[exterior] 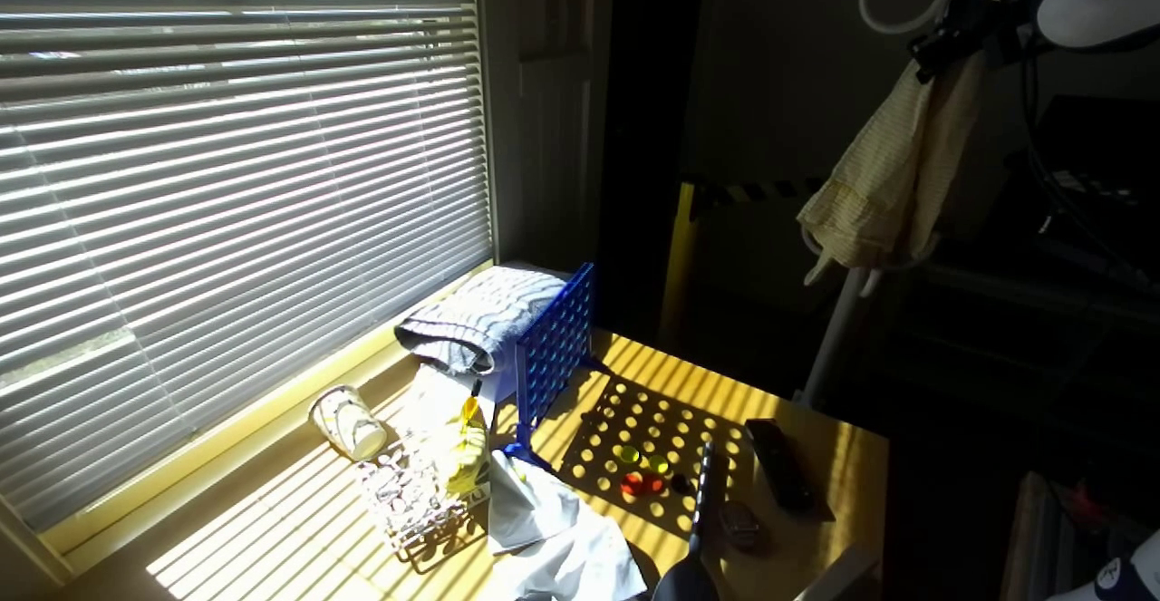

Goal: Move the yellow towel to one bottom hook on the stand.

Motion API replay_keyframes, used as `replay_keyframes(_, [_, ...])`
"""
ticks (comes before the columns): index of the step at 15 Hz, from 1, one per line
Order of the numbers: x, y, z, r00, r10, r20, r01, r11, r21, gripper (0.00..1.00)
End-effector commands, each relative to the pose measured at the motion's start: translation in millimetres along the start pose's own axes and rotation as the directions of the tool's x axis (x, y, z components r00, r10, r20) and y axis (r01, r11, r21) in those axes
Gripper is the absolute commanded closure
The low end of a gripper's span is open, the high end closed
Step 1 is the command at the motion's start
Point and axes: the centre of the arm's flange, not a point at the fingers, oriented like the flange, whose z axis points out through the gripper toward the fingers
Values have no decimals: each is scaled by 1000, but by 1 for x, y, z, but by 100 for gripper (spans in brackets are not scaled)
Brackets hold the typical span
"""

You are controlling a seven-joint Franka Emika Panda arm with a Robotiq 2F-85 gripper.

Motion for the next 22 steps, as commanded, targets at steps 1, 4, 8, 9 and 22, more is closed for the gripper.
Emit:
replay_keyframes(1, [-5,-9,11,1000,-5,-6,5,1000,-5,100])
replay_keyframes(4, [-9,-13,19,1000,-14,16,14,1000,2,100])
replay_keyframes(8, [-14,-19,28,999,-26,42,25,1000,15,100])
replay_keyframes(9, [-15,-20,29,999,-28,46,27,999,18,100])
replay_keyframes(22, [-27,-42,51,992,-72,107,66,996,56,100])
